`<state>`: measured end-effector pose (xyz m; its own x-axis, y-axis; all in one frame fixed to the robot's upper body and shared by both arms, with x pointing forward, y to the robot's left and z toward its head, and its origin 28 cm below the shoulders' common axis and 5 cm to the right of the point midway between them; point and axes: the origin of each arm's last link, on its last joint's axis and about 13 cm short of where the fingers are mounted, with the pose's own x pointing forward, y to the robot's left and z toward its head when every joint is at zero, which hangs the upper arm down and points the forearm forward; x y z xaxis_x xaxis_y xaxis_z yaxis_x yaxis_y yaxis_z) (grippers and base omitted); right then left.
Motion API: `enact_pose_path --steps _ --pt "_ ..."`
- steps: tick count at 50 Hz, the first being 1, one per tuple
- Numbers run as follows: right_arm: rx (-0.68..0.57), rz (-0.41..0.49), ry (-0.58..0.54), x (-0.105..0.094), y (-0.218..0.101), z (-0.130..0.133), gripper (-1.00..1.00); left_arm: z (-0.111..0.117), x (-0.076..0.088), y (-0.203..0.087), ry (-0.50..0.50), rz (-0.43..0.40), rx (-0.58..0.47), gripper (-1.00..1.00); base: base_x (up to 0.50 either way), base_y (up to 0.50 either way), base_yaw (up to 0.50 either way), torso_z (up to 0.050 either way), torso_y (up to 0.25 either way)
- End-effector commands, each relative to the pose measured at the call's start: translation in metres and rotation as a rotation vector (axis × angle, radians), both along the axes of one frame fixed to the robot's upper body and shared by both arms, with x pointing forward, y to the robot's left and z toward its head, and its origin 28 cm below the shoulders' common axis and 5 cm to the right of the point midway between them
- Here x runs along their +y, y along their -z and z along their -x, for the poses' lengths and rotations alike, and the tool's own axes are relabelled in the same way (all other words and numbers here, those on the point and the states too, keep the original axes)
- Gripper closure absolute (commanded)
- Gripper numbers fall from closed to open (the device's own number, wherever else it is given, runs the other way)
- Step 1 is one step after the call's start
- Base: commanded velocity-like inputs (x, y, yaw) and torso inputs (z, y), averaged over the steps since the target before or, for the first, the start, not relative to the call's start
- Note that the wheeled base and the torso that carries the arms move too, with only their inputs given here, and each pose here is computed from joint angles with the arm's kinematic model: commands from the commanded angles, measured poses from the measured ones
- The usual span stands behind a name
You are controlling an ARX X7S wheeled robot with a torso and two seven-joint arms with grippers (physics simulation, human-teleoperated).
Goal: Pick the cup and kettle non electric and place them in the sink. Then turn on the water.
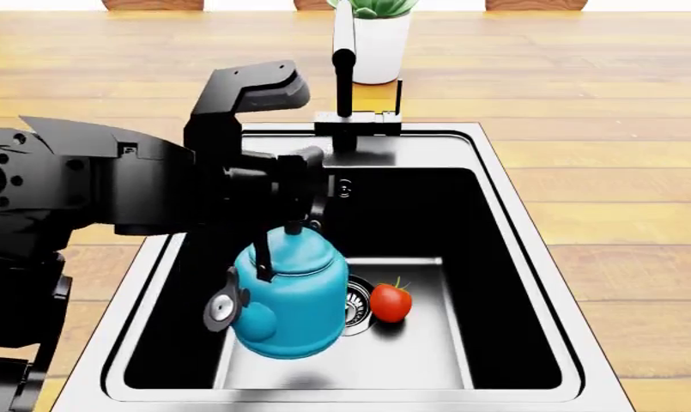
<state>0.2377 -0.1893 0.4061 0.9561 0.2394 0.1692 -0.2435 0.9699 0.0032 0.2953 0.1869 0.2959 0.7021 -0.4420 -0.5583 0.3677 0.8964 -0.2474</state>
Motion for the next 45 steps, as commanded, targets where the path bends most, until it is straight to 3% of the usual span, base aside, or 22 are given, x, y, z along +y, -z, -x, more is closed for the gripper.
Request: enact_pose_path --steps 1,25,37,38,45 --pt "-0.002 0.007 0.002 -0.001 0.001 -0.001 1.00 -0.007 -0.004 0.005 -0.010 -0.004 -0.066 1.00 0.00 0.00 0.00 0.000 0.010" --pt "0.005 0.004 0.005 -0.002 0.004 -0.001 1.00 -0.003 -0.013 0.038 0.089 -0.093 0.060 1.00 0.00 0.00 0.00 0.000 0.000" --pt "0.002 0.004 0.005 -0.002 0.003 -0.001 1.00 0.002 -0.015 0.042 0.119 -0.099 0.100 1.00 0.00 0.00 0.00 0.000 0.001" --pt "0.002 0.003 0.005 -0.003 0.003 0.000 1.00 0.003 -0.015 0.042 0.121 -0.098 0.101 -1.00 0.00 0.00 0.00 0.000 0.000" --pt "-0.002 0.002 0.006 -0.004 0.001 0.002 1.00 0.004 -0.016 0.042 0.129 -0.097 0.107 -1.00 0.00 0.00 0.00 0.000 0.001"
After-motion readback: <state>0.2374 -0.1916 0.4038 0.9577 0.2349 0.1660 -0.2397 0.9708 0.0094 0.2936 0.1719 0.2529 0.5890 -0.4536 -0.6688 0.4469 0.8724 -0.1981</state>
